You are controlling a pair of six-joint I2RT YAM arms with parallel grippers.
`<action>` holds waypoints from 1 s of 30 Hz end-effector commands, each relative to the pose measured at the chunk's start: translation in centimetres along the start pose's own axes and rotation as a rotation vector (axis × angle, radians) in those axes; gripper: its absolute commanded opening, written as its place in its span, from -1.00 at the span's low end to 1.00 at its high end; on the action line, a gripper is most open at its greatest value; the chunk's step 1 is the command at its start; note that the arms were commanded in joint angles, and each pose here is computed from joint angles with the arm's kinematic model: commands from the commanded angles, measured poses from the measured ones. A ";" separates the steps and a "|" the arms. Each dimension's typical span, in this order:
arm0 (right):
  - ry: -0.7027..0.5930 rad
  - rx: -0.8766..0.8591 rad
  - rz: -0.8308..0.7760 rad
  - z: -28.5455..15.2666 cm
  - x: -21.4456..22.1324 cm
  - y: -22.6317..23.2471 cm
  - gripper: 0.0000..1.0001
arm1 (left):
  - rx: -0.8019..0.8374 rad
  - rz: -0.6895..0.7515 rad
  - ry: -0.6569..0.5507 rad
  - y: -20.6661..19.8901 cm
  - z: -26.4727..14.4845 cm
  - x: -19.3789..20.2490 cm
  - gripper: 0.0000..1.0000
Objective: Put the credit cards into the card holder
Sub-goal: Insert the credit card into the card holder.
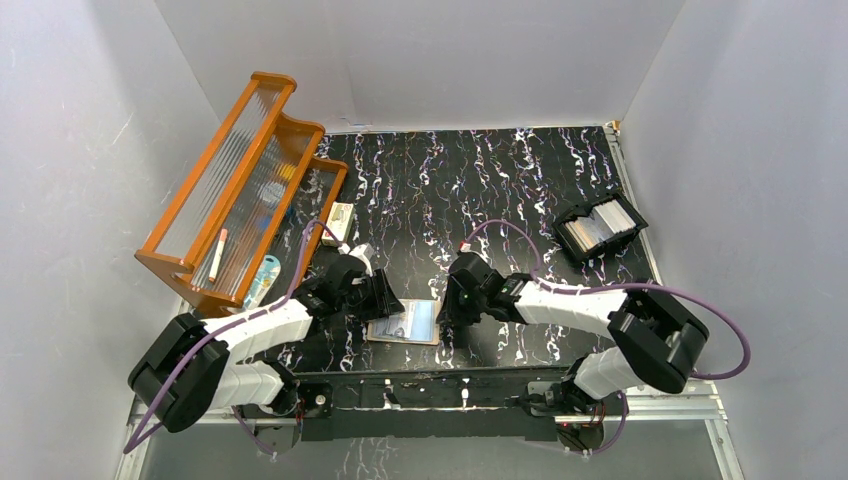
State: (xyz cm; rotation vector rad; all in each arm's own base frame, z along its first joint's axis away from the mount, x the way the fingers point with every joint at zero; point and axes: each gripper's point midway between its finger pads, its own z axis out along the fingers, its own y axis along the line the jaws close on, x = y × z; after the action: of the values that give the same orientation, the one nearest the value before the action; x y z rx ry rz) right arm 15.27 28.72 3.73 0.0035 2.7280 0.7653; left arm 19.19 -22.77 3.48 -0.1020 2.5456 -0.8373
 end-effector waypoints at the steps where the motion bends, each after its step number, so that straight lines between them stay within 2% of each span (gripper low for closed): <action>1: -0.014 -0.044 0.015 1.0 -0.1 0.6 -0.58 | -0.101 0.010 0.073 2.5 -0.3 1.9 -0.13; 17: 0.020 -0.069 0.033 2.2 0.8 0.6 -0.58 | -0.028 -0.034 0.138 -0.5 -0.3 2.8 -0.12; 30: 0.037 -0.069 0.006 2.8 1.0 0.4 -0.56 | 0.062 0.077 0.150 -3.5 0.6 2.3 -0.12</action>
State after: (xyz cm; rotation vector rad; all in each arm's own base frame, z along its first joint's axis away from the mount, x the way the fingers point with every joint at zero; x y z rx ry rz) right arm 15.09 30.57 2.28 0.0045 2.7328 0.8820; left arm 17.33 -25.08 3.03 -0.0067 2.6602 -0.8659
